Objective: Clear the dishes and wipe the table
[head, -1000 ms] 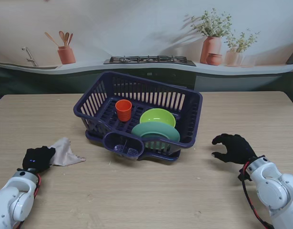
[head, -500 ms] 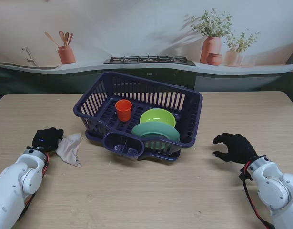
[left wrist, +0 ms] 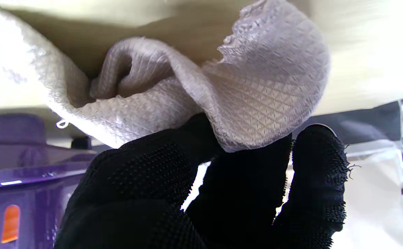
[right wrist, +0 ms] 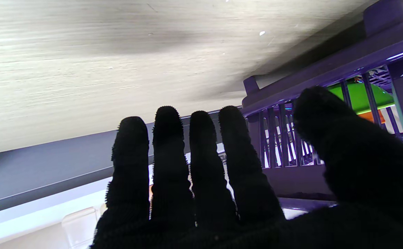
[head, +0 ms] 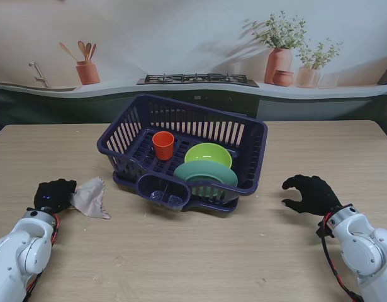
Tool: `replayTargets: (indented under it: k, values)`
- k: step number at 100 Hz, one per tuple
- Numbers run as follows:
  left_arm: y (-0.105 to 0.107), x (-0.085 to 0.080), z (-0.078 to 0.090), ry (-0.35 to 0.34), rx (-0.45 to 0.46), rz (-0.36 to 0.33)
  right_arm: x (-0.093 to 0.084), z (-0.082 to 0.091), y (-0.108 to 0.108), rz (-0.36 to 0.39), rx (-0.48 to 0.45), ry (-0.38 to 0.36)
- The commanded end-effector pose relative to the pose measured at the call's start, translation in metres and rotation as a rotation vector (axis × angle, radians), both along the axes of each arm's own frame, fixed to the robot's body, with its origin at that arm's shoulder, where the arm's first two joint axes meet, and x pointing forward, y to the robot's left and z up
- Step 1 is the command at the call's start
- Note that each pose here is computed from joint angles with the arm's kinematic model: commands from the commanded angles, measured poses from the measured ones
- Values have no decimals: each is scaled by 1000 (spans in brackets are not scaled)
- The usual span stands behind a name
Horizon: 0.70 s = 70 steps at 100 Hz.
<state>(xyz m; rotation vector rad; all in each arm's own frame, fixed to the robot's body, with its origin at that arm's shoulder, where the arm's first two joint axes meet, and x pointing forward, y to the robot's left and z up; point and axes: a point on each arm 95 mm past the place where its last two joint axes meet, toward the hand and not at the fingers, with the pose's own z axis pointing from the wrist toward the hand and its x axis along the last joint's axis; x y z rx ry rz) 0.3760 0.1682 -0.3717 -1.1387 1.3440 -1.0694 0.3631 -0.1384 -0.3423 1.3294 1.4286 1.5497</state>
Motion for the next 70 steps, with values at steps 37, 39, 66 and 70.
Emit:
replayTargets:
  k: [37,39,66,70]
  values:
    - [6,-83,-12,-2,42,45,-1,-1,1,18,-4,13]
    - [6,-85,-12,-5,40,47,-1,-1,1,19,-5,13]
    - [8,-91,-15,-38,45,37,-1,-3,3,19,-6,19]
    - [8,-88,-16,-41,43,35,-1,-3,3,20,-6,18]
